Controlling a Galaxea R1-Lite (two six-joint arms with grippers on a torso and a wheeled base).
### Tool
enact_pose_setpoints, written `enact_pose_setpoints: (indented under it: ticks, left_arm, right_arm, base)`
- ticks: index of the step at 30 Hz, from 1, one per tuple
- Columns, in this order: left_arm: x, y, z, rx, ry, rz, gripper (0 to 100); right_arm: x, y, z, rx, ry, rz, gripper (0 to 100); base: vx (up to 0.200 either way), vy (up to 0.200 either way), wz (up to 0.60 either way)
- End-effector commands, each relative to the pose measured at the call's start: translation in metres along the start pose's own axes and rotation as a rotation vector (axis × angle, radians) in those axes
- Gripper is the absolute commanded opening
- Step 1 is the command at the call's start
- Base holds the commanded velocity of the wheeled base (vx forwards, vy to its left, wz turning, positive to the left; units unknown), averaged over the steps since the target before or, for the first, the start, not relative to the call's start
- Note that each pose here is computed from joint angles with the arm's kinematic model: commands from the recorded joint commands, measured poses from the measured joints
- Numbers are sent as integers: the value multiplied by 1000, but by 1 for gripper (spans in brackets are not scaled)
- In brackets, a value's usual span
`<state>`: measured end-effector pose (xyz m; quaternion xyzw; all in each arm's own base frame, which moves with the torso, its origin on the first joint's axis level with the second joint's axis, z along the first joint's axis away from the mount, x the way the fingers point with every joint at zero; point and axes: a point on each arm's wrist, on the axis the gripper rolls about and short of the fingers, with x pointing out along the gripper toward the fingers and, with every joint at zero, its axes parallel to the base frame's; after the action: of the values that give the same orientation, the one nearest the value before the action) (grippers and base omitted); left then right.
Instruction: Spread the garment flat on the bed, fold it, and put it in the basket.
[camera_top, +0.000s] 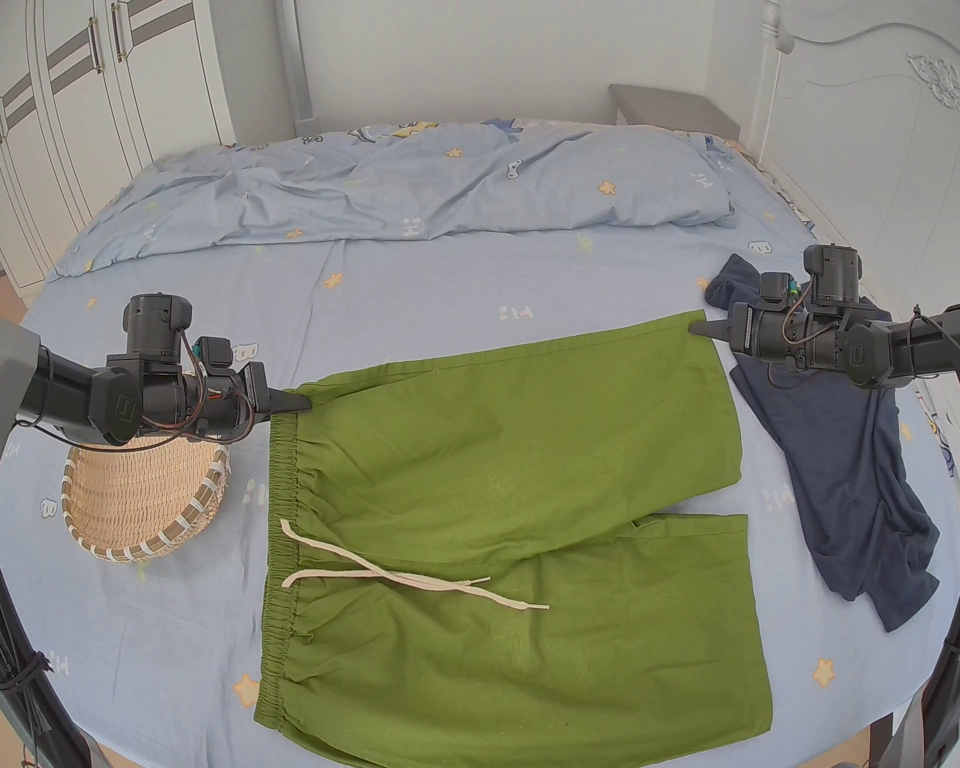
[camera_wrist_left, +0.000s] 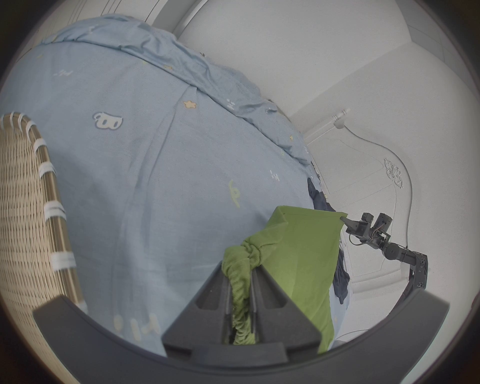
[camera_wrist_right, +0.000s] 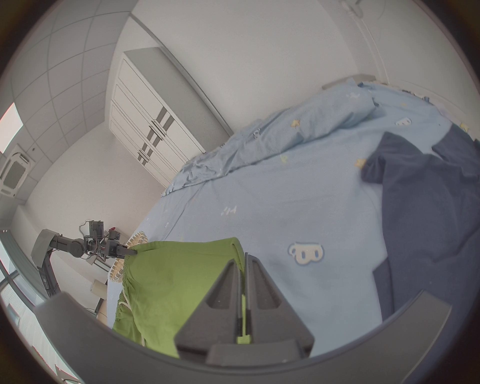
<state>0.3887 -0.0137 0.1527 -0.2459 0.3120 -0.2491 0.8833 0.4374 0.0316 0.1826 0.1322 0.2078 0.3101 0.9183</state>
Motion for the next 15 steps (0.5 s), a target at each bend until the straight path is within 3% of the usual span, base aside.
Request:
enact_pose_setpoints:
  ticks: [1,6,15]
  left_arm:
    - [7,11,0,2,-17,12,0]
    - [12,18,6,24,-79,50,0]
    - [14,20,8,27,-94,58,0]
  right_arm:
    - [13,2,0,-22,-22,20,0]
    - [19,2,8,-42,-61,29,0]
    - [20,12,6,-39,-62,-5,0]
  base:
    - [0,0,0]
    - [0,0,0]
    - [0,0,0]
